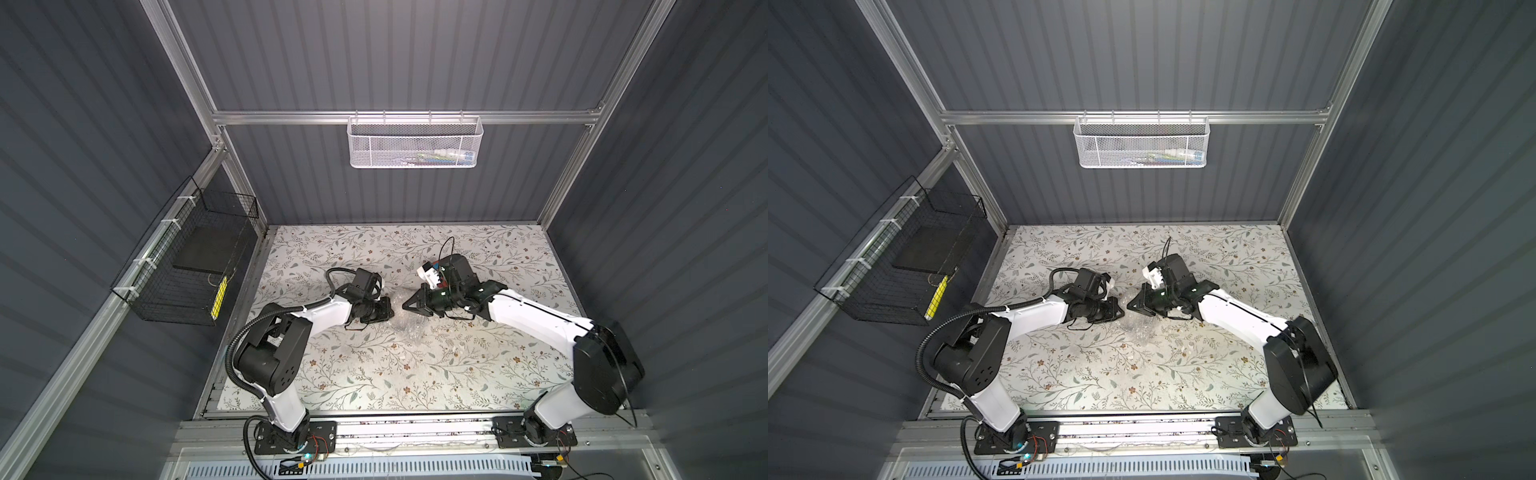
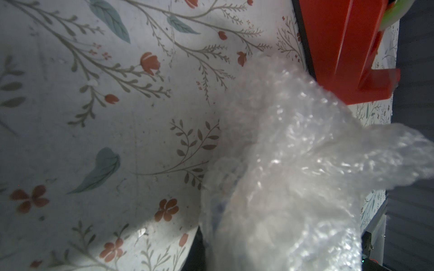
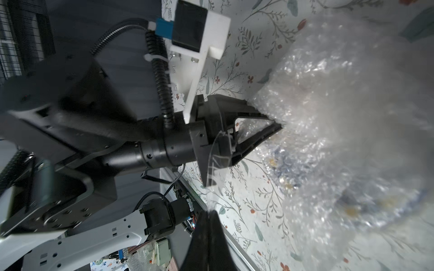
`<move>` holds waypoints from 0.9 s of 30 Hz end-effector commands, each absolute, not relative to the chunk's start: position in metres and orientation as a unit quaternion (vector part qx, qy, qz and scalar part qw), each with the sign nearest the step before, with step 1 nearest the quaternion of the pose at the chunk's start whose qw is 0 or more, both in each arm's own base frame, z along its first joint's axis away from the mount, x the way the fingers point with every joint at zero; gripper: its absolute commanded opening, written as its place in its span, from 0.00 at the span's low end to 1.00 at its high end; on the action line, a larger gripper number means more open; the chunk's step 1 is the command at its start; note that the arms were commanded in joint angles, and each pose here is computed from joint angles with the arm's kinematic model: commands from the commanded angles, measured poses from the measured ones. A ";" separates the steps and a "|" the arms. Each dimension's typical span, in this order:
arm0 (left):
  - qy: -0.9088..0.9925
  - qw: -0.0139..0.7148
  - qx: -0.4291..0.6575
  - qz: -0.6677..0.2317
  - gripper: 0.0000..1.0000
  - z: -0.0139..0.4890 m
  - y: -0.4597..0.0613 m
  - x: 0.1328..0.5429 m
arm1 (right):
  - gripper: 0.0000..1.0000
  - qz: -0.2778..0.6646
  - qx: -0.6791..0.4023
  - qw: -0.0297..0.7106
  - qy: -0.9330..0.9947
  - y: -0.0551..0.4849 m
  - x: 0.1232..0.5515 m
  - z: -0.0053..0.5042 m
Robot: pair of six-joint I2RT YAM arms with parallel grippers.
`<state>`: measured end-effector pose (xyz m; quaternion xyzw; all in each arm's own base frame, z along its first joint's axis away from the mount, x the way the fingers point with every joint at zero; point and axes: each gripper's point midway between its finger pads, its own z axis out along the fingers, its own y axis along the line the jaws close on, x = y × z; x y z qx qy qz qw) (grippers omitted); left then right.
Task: Wrap bowls in bubble wrap
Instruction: Stick the tape on the bubble wrap.
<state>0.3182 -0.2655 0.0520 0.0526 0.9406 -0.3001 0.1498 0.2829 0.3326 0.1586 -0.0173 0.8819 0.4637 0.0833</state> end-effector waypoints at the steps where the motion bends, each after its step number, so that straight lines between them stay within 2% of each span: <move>1: 0.952 0.116 0.043 -0.280 0.06 0.031 -0.259 0.304 | 0.00 0.493 -0.040 0.100 0.863 0.350 0.296 0.165; 10: 0.954 0.111 0.043 -0.277 0.06 0.027 -0.257 0.301 | 0.00 0.474 -0.078 0.110 0.870 0.357 0.313 0.156; 27: 0.955 0.110 0.044 -0.273 0.06 0.027 -0.256 0.302 | 0.00 0.465 -0.040 0.084 0.880 0.342 0.320 0.103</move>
